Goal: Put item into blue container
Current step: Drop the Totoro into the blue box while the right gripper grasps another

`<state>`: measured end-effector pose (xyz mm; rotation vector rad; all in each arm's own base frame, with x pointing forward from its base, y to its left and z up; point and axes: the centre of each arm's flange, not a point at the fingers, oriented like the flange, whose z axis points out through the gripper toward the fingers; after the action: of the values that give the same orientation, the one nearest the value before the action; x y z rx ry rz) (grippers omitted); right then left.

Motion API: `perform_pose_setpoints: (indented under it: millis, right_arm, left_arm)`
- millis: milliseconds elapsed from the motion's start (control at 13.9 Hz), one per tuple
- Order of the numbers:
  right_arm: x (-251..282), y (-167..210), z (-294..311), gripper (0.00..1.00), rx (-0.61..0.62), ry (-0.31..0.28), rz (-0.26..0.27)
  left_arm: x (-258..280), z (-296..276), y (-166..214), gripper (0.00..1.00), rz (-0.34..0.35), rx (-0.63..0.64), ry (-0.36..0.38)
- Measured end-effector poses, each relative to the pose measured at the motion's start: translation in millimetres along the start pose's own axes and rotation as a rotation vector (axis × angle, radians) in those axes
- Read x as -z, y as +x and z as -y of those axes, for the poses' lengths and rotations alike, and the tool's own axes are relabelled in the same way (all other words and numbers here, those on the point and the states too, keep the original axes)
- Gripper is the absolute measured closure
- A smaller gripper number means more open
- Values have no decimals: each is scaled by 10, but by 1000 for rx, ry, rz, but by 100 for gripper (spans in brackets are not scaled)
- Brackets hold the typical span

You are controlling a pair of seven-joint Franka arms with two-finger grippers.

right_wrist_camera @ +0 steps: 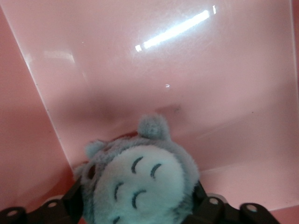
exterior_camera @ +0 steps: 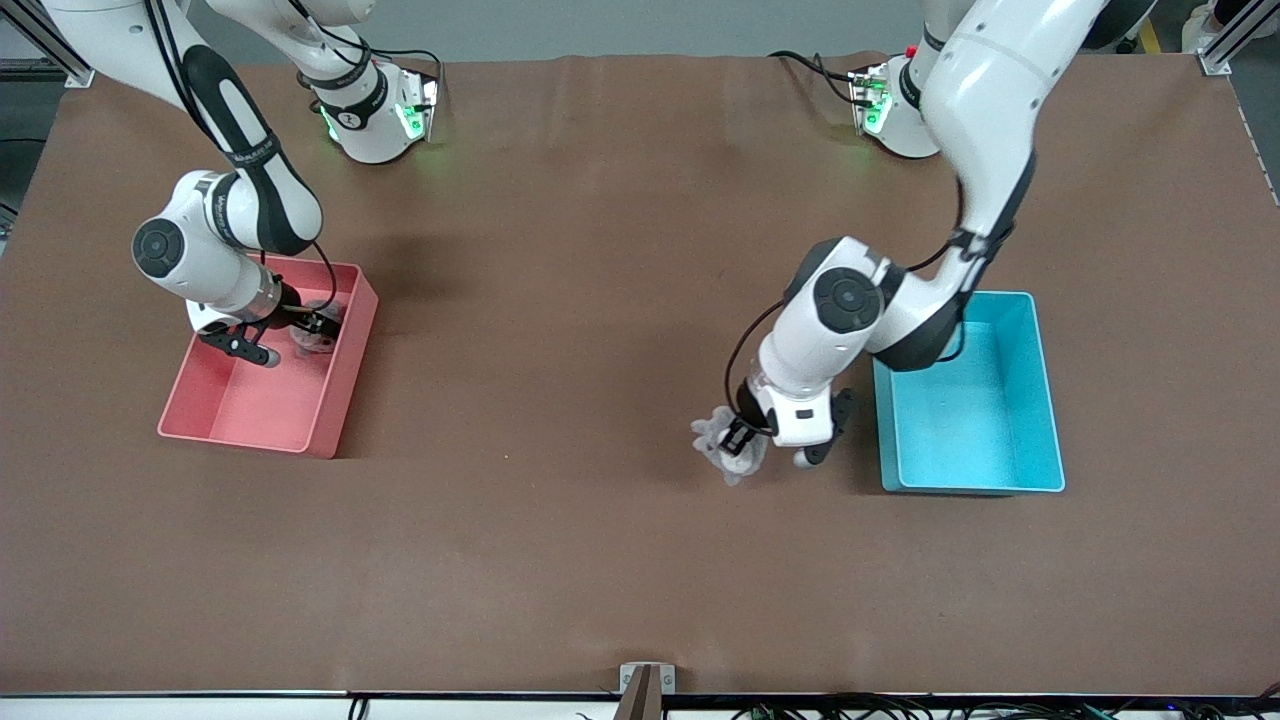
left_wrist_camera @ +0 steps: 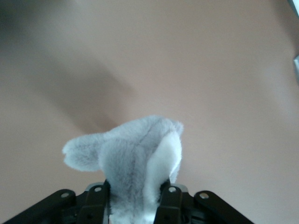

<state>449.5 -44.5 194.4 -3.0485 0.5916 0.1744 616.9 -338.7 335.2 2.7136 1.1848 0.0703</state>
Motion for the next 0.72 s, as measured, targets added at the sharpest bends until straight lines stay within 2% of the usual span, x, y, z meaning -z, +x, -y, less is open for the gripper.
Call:
perform_pose_setpoints:
  millis: [143,215,287,502,717]
  right_arm:
    - [30,23,13,36,1,-1,9]
    - [70,44,25,47,1,-2,25]
    - [134,78,43,52,3,-4,44]
    - [574,249,139,58,10,-9,121]
    - [1381,425,282,59,-5,-17,207]
  left_arm:
    - [471,335,449,76,-2,-131,151]
    - [653,545,722,76,11,-181,212]
    - [791,750,993,76,27,-217,254]
    - [961,1387,1691,77,87,-289,328]
    - [708,1885,2033,78,156,-291,375]
